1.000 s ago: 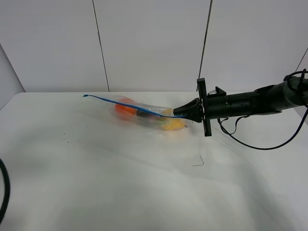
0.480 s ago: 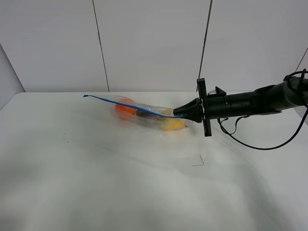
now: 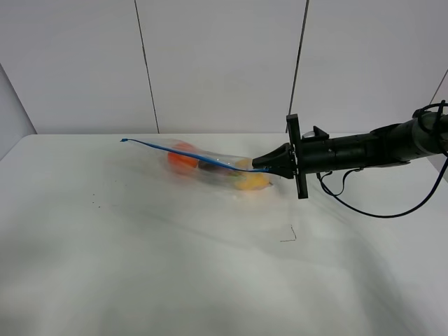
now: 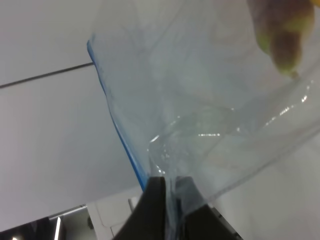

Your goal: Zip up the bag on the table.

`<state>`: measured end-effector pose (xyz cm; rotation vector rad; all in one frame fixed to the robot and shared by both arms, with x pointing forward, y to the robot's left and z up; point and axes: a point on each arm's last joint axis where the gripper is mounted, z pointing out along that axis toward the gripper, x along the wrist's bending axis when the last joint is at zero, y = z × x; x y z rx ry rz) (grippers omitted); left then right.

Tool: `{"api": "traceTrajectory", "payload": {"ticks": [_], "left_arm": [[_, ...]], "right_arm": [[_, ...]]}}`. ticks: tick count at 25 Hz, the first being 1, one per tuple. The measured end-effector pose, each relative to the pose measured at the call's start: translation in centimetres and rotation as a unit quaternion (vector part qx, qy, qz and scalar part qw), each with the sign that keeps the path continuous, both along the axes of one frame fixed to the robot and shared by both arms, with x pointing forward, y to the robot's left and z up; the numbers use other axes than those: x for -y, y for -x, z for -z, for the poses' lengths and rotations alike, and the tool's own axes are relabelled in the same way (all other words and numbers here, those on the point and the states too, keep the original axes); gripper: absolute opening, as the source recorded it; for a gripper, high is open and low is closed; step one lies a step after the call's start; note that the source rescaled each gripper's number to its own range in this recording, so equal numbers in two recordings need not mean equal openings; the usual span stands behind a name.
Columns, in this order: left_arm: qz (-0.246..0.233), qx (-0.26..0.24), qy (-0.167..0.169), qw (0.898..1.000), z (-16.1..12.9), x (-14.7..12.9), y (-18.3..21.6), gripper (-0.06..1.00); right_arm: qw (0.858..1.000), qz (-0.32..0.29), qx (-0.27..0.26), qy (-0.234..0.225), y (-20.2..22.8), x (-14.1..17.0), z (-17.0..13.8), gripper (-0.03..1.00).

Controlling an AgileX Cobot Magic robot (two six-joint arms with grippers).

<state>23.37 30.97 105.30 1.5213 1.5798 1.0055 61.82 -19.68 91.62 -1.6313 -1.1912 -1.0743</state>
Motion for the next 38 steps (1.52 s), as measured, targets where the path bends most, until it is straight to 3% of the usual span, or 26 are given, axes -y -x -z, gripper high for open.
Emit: {"api": "traceTrajectory", "payload": {"ticks": [3, 5, 7, 10, 11, 13, 16, 19, 24, 27, 32, 35, 38], "left_arm": [[0.0, 0.0, 0.0, 1.0, 0.0, 0.0, 0.0, 0.98], [0.0, 0.0, 0.0, 1.0, 0.0, 0.0, 0.0, 0.98], [0.0, 0.0, 0.0, 1.0, 0.0, 0.0, 0.0, 0.98], [0.0, 0.0, -0.001, 1.0, 0.0, 0.0, 0.0, 0.98], [0.0, 0.0, -0.001, 1.0, 0.0, 0.0, 0.0, 0.98], [0.0, 0.0, -0.001, 1.0, 0.0, 0.0, 0.0, 0.98], [0.0, 0.0, -0.001, 1.0, 0.0, 0.0, 0.0, 0.98], [0.0, 0.0, -0.001, 1.0, 0.0, 0.0, 0.0, 0.98], [0.015, -0.001, -0.006, 1.0, 0.0, 0.2, 0.0, 0.98], [0.023, -0.001, -0.009, 1.0, 0.0, 0.3, 0.0, 0.98], [0.027, -0.002, -0.014, 1.0, 0.0, 0.3, 0.0, 0.98], [0.027, -0.002, -0.014, 1.0, 0.0, 0.3, 0.0, 0.98], [0.027, -0.002, -0.014, 1.0, 0.0, 0.3, 0.0, 0.98]], "right_arm": [[1.0, -0.011, -0.003, 0.01, 0.2, 0.0, 0.2, 0.0], [1.0, -0.02, -0.01, 0.019, 0.4, 0.0, 0.4, 0.08], [0.999, -0.036, -0.011, 0.033, 0.7, 0.1, 0.6, 0.29], [0.997, -0.059, -0.008, 0.054, 1.0, 0.2, 0.8, 0.76], [0.996, -0.068, -0.003, 0.062, 1.0, 0.2, 0.7, 0.86], [0.992, -0.092, 0.01, 0.089, 0.7, 0.4, 0.1, 0.95], [0.98, -0.125, 0.032, 0.15, -0.3, 0.9, -1.7, 0.99], [0.96, -0.144, 0.055, 0.233, -1.6, 1.7, -4.1, 0.99], [0.907, -0.133, 0.099, 0.387, -3.3, 3.9, -8.8, 1.0], [0.875, -0.117, 0.12, 0.455, -3.5, 5.1, -11.2, 1.0], [0.833, -0.107, 0.127, 0.528, -3.0, 6.5, -13.0, 1.0], [0.818, -0.1, 0.126, 0.553, -2.7, 7.1, -13.6, 1.0], [0.812, -0.092, 0.134, 0.56, -2.3, 7.2, -14.6, 1.0]]}}
